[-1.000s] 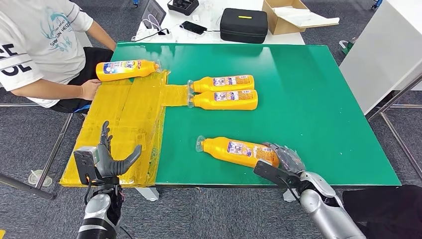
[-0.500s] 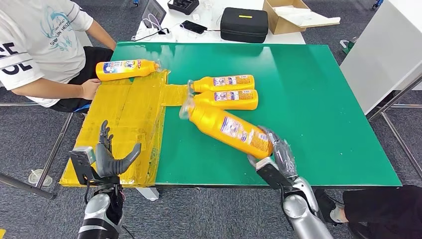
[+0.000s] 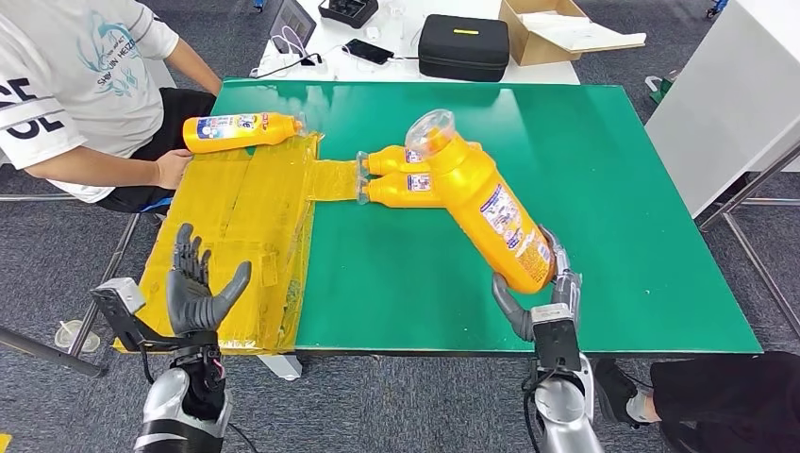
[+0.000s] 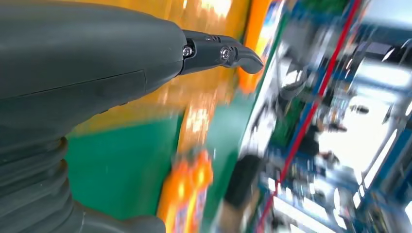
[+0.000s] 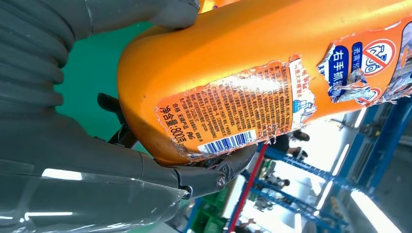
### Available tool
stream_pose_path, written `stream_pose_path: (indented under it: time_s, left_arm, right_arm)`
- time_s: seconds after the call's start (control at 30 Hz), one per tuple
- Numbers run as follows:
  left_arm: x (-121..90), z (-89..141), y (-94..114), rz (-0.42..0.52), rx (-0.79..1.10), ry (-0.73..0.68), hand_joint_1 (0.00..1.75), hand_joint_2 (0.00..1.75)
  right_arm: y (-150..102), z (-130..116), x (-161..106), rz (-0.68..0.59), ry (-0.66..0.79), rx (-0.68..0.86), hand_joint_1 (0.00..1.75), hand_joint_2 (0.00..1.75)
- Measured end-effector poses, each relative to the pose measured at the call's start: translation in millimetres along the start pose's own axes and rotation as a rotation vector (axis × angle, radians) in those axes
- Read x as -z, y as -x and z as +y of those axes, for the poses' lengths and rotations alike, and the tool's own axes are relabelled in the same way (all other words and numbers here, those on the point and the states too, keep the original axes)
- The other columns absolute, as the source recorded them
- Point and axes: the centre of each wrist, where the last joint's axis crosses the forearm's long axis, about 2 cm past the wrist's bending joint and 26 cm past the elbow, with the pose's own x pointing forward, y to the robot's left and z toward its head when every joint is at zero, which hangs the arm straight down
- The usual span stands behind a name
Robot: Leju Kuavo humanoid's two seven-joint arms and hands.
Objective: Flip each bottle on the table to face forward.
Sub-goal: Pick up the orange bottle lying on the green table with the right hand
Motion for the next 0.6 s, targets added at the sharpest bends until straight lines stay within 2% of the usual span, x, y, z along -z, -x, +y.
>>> stream_pose_path:
  time_s: [0.13,0.6]
  left_arm:
    - [-3.9,-3.6,0.3,0.045,-0.112,0.042,0.00,1.75]
    - [-5.2,-6.9,0.1,0.051,-0.125,0.058,0.00,1.75]
  right_arm:
    - [0.6,1.8,-4.6,0.008,0.009,0.018,1.75,1.75]
    - [0.6,3.9,-7.1,0.019,0.022,0.027,1.75,1.75]
